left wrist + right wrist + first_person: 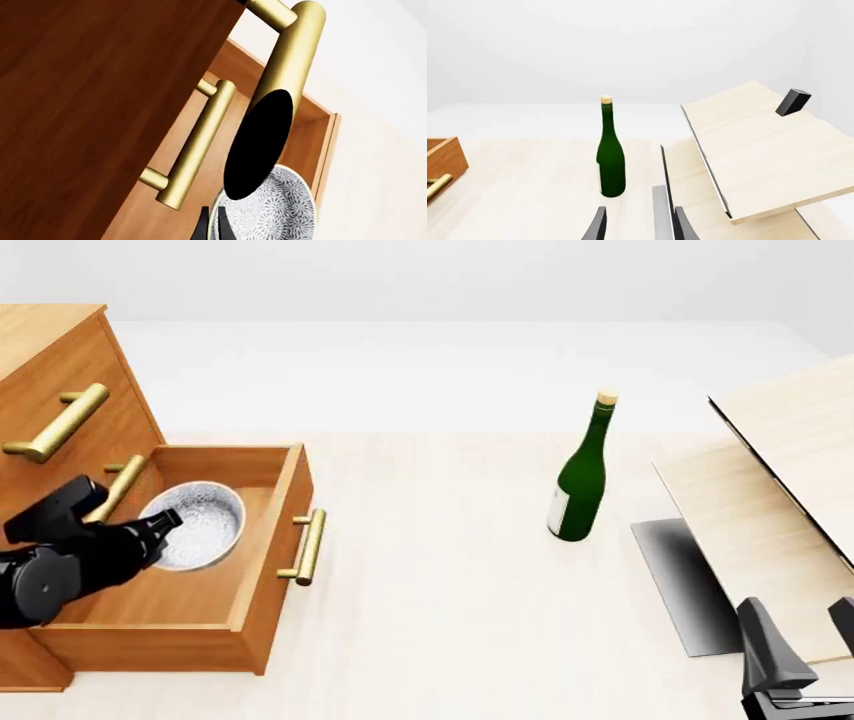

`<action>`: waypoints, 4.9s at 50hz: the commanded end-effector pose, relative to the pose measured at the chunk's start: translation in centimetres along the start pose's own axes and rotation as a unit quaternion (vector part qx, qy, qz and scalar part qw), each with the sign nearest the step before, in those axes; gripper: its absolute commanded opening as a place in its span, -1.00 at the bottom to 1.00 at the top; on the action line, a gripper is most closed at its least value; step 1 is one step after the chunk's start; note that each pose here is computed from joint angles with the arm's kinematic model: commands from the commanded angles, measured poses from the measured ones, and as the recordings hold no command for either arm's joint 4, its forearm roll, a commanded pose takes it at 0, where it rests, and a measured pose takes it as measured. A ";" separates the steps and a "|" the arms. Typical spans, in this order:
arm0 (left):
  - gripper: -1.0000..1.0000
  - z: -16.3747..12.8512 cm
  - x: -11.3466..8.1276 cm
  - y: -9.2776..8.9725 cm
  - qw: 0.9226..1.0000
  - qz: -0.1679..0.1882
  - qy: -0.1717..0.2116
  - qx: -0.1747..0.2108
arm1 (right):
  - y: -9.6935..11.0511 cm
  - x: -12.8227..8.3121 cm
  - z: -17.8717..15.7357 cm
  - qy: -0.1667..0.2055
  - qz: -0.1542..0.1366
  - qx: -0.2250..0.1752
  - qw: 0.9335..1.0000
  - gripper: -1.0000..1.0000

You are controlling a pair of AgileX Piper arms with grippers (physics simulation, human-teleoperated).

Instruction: Put the bowl in the bottom drawer of the cabinet and close it.

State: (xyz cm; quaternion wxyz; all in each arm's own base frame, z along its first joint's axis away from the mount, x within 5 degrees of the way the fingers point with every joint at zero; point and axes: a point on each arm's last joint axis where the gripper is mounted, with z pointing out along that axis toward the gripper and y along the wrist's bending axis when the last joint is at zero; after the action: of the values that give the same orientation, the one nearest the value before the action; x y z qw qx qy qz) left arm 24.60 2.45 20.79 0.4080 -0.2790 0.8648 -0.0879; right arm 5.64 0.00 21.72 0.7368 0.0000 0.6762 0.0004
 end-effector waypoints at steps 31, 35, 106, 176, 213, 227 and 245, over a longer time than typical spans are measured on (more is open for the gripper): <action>-1.00 2.6 1.3 2.1 0.999 -0.027 0.014 -0.029 | 0.0 0.0 0.0 0.000 0.000 0.000 1.000 1.00; -1.00 2.7 1.3 2.1 0.999 -0.027 0.015 -0.029 | 0.0 0.0 0.0 0.000 0.000 0.000 1.000 1.00; 1.00 3.5 1.3 2.9 0.999 -0.011 0.021 -0.042 | 0.0 0.0 0.0 0.000 0.000 0.000 1.000 1.00; 1.00 -8.9 3.8 -6.4 0.970 0.184 0.031 0.157 | 0.0 0.0 0.0 0.000 0.000 0.000 1.000 1.00; 1.00 -9.4 7.7 -11.9 0.922 0.282 0.087 0.251 | 0.0 0.0 0.0 0.000 0.000 0.000 1.000 1.00; 1.00 -9.2 11.8 -13.1 0.913 0.254 0.135 0.290 | 0.0 0.0 0.0 0.000 0.000 0.000 1.000 1.00; 1.00 -6.7 14.3 -11.5 0.930 0.192 0.167 0.266 | 0.0 0.0 0.0 0.000 0.000 0.000 1.000 1.00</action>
State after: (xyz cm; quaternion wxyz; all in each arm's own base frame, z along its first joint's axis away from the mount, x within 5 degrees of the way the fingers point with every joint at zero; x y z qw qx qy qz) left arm 16.89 -15.94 23.31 0.3531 0.0808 0.8898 -0.2775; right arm 5.64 0.00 21.72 0.7368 0.0000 0.6761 0.0003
